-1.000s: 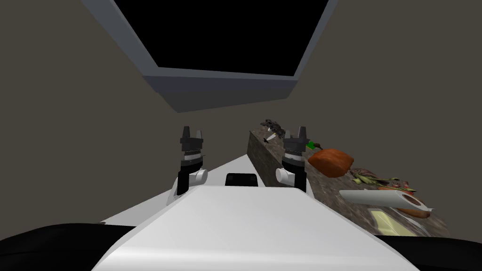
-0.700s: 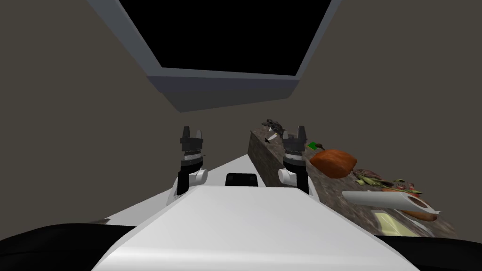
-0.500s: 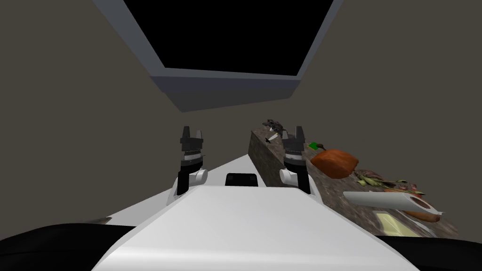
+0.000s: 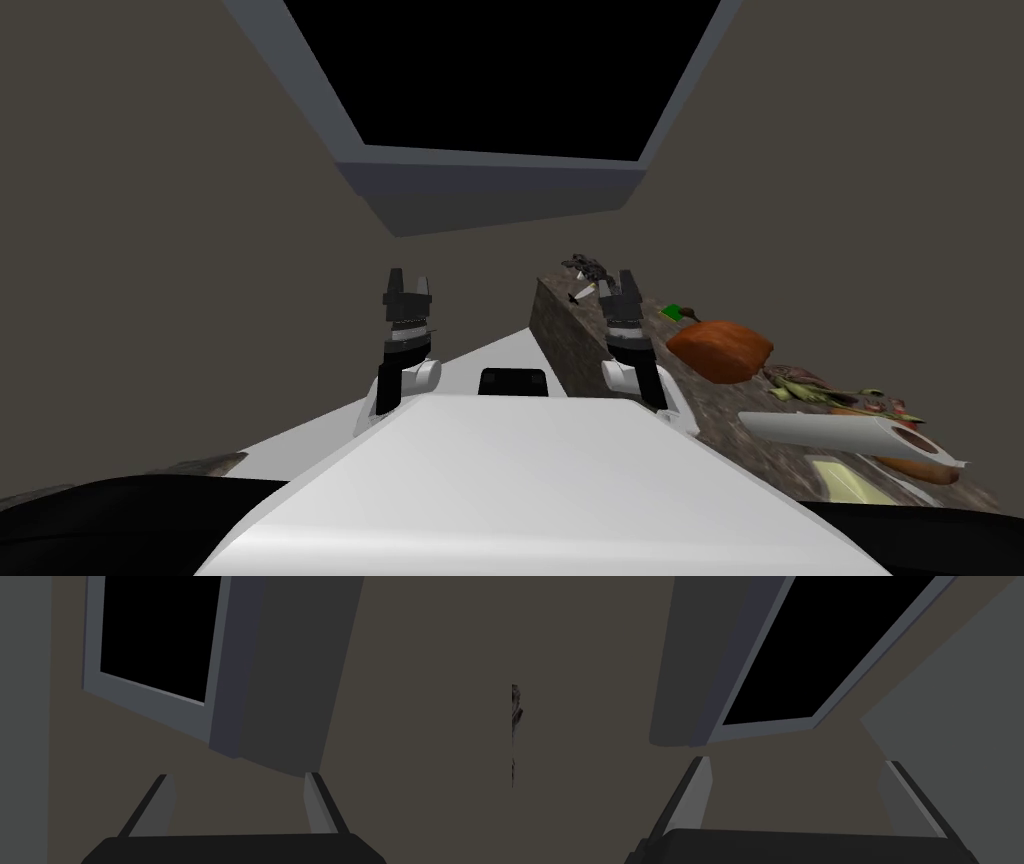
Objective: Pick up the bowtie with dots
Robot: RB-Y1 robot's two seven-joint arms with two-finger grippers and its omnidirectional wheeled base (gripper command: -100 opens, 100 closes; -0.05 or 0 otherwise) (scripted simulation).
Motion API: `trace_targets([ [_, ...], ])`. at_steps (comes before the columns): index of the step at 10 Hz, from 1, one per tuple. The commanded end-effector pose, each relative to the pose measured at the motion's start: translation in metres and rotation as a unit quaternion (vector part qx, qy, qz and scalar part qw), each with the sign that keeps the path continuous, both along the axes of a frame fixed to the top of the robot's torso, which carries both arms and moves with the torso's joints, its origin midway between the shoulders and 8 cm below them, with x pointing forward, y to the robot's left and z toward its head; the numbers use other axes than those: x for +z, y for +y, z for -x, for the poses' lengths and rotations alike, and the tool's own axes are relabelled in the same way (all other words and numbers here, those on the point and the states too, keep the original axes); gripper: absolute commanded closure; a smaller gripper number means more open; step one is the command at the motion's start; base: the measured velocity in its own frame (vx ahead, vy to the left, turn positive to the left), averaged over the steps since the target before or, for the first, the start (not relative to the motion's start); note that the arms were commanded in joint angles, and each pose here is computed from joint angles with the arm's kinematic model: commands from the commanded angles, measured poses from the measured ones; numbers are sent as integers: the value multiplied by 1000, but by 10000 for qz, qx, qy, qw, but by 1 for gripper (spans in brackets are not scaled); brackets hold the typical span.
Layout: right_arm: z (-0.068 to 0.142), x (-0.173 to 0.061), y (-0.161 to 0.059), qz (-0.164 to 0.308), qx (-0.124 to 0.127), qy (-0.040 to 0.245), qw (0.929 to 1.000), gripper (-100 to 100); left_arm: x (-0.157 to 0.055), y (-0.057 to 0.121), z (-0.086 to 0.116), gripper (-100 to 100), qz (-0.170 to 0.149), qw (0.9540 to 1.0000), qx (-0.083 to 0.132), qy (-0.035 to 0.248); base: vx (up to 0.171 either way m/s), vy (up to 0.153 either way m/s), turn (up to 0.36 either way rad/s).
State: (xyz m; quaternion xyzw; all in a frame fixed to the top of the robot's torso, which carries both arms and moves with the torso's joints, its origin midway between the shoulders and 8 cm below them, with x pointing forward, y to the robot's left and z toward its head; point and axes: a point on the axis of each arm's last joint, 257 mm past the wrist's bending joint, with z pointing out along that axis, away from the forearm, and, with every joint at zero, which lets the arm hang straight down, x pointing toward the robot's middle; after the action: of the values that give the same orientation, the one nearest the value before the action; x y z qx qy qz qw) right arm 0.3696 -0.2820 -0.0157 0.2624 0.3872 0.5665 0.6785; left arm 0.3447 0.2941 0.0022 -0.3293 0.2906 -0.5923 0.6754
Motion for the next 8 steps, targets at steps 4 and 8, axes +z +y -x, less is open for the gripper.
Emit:
trace_targets([
  [4, -9, -15, -5, 724, 9, 270, 9970, -100, 0, 0, 0, 0, 0, 10000, 0, 0, -5, 44, 49],
  [8, -19, -33, -16, 1450, -35, 539, 9880, -100, 0, 0, 0, 0, 0, 10000, 0, 0, -4, 49, 63],
])
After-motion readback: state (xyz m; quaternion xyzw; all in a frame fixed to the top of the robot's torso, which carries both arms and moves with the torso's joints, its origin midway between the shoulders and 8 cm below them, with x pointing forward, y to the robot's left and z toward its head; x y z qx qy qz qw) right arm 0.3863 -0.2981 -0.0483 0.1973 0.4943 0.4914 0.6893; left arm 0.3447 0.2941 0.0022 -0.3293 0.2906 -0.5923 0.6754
